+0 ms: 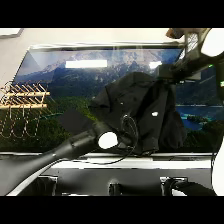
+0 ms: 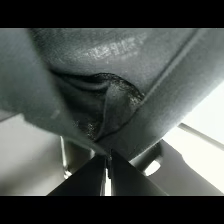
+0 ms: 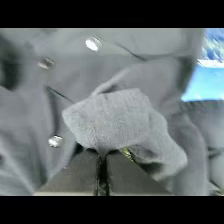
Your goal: Fold the clothes and pants, and hang the long-sleeved shirts on hangers.
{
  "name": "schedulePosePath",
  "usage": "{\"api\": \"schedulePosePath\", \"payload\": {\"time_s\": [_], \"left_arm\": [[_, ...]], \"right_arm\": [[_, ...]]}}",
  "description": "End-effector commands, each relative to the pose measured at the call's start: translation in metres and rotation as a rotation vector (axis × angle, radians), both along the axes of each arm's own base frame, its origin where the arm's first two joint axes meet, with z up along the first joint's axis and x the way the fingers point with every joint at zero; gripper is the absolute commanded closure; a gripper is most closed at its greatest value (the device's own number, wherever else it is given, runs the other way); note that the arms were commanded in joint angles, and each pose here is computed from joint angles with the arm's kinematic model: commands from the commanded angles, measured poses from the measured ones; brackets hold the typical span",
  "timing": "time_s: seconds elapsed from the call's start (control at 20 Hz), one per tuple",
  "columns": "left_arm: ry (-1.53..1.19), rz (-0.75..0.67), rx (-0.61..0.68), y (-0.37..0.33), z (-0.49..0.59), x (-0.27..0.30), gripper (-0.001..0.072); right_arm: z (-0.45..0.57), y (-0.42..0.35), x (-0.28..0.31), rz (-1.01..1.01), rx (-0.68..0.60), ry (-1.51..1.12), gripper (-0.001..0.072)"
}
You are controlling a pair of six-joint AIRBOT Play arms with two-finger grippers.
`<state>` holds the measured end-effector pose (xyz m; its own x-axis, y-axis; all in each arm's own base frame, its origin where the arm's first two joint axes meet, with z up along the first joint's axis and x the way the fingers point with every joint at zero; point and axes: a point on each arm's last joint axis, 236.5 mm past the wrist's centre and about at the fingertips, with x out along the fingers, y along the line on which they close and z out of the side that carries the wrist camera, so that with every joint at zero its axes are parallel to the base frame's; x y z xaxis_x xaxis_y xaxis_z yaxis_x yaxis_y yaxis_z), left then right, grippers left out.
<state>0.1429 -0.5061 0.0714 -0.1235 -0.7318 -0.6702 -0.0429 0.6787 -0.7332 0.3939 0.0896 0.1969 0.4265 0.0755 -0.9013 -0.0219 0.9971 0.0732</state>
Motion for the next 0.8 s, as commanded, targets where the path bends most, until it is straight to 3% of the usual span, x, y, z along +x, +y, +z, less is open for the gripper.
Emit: {"api": "schedulePosePath", "payload": {"time_s": [0.0, 0.5, 0.55, 0.6, 0.7, 0.75], "left_arm": [[0.025, -0.017, 0.020, -0.012, -0.038, 0.006, 0.0689], [0.064, -0.070, 0.120, -0.011, -0.107, 0.004, 0.0687], [0.058, -0.072, 0.120, -0.010, -0.107, 0.008, 0.0676], [0.056, -0.063, 0.118, -0.008, -0.106, 0.013, 0.0575], [0.046, -0.037, 0.110, 0.000, -0.102, 0.034, 0.0182], [0.042, -0.036, 0.113, 0.009, -0.099, 0.046, 0.0087]], "right_arm": [[-0.062, -0.012, -0.007, 0.001, -0.080, 0.130, 0.0686], [-0.208, -0.013, -0.031, -0.102, -0.064, 0.282, 0.0684], [-0.211, -0.012, -0.032, -0.113, -0.054, 0.288, 0.0640], [-0.212, -0.011, -0.033, -0.115, -0.048, 0.290, 0.0533], [-0.206, -0.013, -0.034, -0.111, -0.053, 0.290, 0.0318], [-0.197, -0.014, -0.035, -0.100, -0.061, 0.283, 0.0287]]}}
